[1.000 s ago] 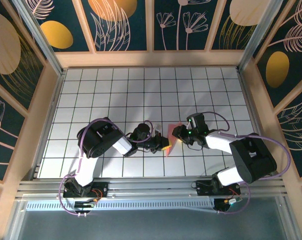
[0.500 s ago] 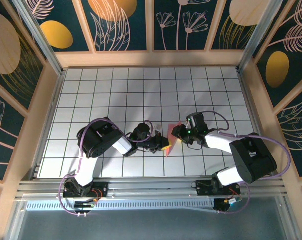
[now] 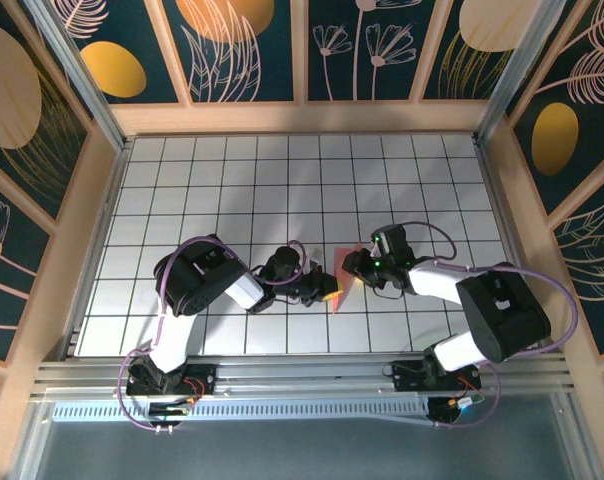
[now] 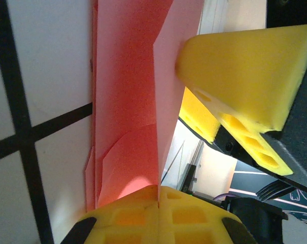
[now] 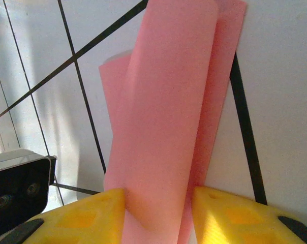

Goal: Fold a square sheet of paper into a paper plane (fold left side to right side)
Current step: Fold the wing for the fifth time at the center of the table.

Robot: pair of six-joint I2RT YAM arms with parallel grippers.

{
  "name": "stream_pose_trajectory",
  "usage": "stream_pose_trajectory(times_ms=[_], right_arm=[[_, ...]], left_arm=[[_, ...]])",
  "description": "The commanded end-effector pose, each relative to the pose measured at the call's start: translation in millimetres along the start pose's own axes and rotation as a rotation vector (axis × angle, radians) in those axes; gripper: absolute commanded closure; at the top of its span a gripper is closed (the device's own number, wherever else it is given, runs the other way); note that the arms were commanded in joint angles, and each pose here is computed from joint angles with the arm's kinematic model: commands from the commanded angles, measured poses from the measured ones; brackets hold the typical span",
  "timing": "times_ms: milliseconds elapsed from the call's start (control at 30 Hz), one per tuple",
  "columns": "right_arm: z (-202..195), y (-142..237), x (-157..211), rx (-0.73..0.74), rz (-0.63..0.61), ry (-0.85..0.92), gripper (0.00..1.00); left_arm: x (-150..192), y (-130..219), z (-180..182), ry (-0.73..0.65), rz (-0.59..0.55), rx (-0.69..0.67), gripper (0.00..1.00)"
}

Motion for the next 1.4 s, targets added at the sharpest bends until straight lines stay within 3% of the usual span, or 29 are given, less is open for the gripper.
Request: stream_pose_trajectory(times_ms=[0, 267, 800, 1367], right_arm=[[0, -8, 2, 0.02, 0.013, 0.009, 0.59], [-19, -23, 12, 0.14, 0.091, 0.003, 0.61], [-21, -26, 13, 0.149, 0.091, 0.01, 0.61], [-19, -27, 13, 0.14, 0.094, 0.014, 0.61]], left_arm=[[-3, -1, -4, -0.006, 0.004, 0.018, 0.97], [-3, 1, -9, -0.018, 0.001, 0.025, 0.87], [-16, 21, -15, -0.055, -0.062, -0.034, 0.68], [-28, 7, -7, -0.059, -0.061, -0.097, 0.69]])
Point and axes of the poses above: each hand's point on the last joint's axis, 136 mm out from that joint toward the fingers, its own y axis back along the fingers, its own z axis along the line the jaws close on, x = y × z, the point moved 5 cm from there along y, back along the fingers, and after that the axes turned 1 degree about -y, right-handed, at the moved point
